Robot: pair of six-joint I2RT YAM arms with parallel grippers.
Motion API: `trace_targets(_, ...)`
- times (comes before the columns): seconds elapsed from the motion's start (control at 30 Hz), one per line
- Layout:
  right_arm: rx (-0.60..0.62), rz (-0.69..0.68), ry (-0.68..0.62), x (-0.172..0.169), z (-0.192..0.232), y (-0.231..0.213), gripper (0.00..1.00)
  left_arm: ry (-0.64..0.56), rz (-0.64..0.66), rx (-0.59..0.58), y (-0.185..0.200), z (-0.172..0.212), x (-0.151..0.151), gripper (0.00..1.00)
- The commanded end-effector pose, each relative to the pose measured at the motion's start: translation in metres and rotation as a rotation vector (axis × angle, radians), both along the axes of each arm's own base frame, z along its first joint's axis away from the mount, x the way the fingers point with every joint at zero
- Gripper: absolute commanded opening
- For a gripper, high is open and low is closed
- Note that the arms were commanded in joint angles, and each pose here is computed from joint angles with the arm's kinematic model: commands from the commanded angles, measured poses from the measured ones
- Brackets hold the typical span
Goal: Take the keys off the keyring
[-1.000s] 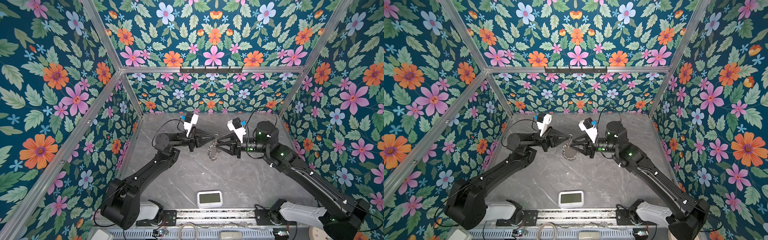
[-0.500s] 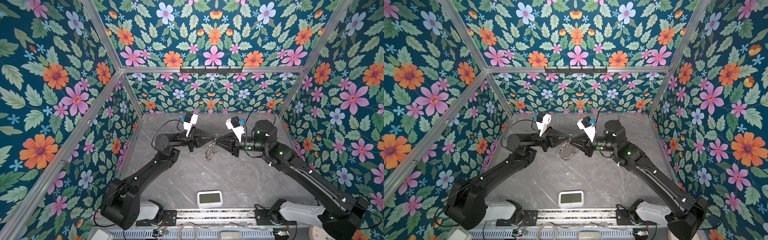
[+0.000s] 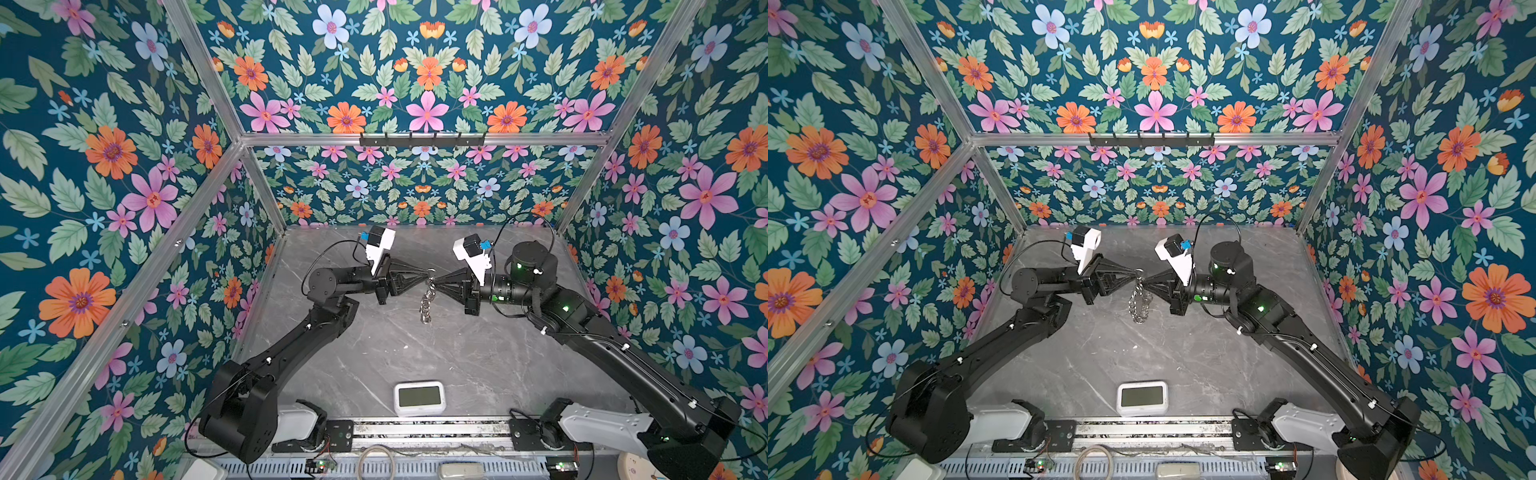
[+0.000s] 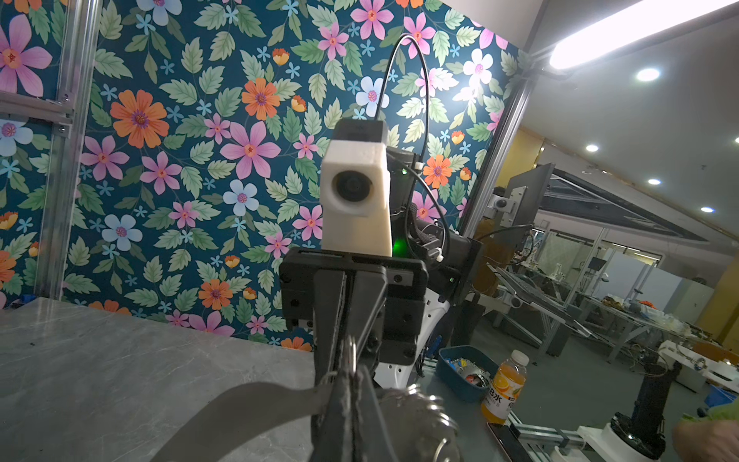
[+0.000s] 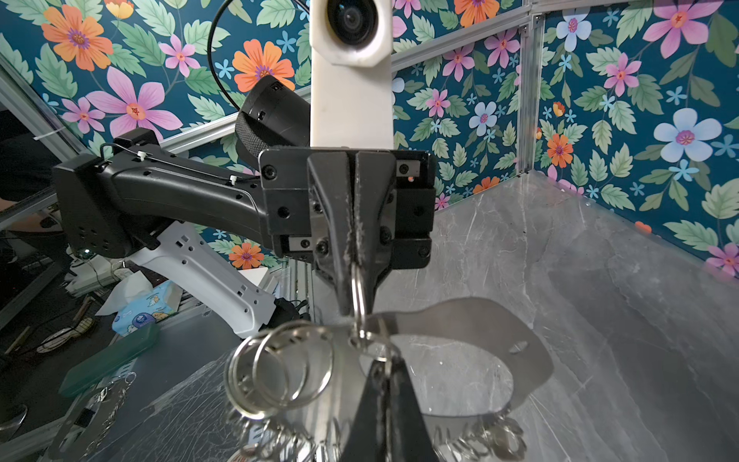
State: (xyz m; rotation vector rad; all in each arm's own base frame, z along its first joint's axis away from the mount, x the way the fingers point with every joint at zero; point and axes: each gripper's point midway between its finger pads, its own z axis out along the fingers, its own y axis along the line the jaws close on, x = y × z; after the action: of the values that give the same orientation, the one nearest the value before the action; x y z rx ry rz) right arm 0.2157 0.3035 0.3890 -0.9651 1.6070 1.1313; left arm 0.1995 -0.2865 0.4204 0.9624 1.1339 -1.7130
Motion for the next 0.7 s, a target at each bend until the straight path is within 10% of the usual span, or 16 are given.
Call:
trace_targets(0.0,-0.018,-0.016,-0.005,0.000,-0.003,-0.003,0.00,-0.038,0.028,-0.011,0.001,0.003,0.001,0.00)
trace_targets(0.67,-0.058,-0.066,-0.018,-0.009,-0.003,-0.014,0.00,-0.045,0.159,0.058,0.000,-0.006,0.017,0.00)
